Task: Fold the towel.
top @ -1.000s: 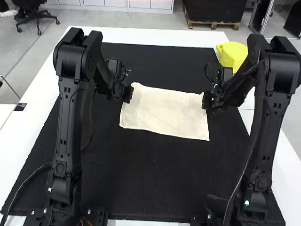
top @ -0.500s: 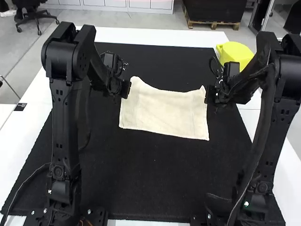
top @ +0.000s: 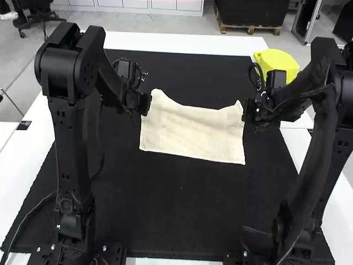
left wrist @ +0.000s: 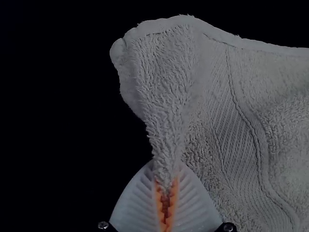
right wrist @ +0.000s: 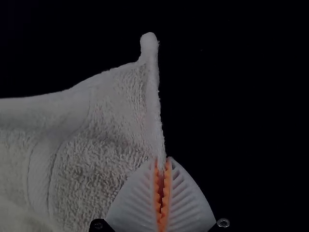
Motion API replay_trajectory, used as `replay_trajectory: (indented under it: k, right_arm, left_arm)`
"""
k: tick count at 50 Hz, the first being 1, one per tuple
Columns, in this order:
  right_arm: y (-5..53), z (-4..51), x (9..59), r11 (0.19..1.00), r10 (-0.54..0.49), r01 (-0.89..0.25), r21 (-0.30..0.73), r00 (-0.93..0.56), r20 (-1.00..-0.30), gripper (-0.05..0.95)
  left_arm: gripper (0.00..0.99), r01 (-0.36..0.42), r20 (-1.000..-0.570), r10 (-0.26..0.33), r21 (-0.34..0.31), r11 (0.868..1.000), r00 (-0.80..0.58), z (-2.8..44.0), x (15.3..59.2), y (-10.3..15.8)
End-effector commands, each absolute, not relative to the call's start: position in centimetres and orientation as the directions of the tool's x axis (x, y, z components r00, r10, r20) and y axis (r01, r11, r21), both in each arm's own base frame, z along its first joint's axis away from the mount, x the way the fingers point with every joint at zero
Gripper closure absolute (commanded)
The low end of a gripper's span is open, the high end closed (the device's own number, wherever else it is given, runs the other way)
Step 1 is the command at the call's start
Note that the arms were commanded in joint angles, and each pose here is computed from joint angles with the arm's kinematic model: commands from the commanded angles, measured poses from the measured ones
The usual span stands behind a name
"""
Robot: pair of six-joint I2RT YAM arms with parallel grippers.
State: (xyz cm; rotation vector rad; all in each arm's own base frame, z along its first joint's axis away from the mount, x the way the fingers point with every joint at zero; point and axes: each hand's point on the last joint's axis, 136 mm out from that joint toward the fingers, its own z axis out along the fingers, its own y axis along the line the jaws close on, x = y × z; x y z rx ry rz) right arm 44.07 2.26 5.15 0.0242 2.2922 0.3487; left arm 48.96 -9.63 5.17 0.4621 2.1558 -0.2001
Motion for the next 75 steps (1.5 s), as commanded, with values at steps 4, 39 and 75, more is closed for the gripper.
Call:
replay_trajectory:
  k: [4, 39, 75]
  right_arm:
    - [1.2, 6.7, 43.5, 0.964, 0.151, -0.068, 0.259, -0.660, -0.736, 0.93]
    - [0.6, 5.5, 37.1, 0.948, 0.179, -0.045, 0.315, -0.743, -0.645, 0.93]
    - [-0.3, 4.2, 34.2, 0.951, 0.177, -0.032, 0.307, -0.760, -0.625, 0.93]
  left_arm:
    - [0.974, 0.363, -0.817, 0.240, 0.040, 0.931, -0.524, 6.9, 48.6, -8.1]
    - [0.972, 0.346, -0.778, 0.212, -0.007, 0.938, -0.591, 7.2, 44.0, -7.8]
    - [0.972, 0.333, -0.767, 0.200, -0.019, 0.943, -0.609, 5.4, 39.6, -7.4]
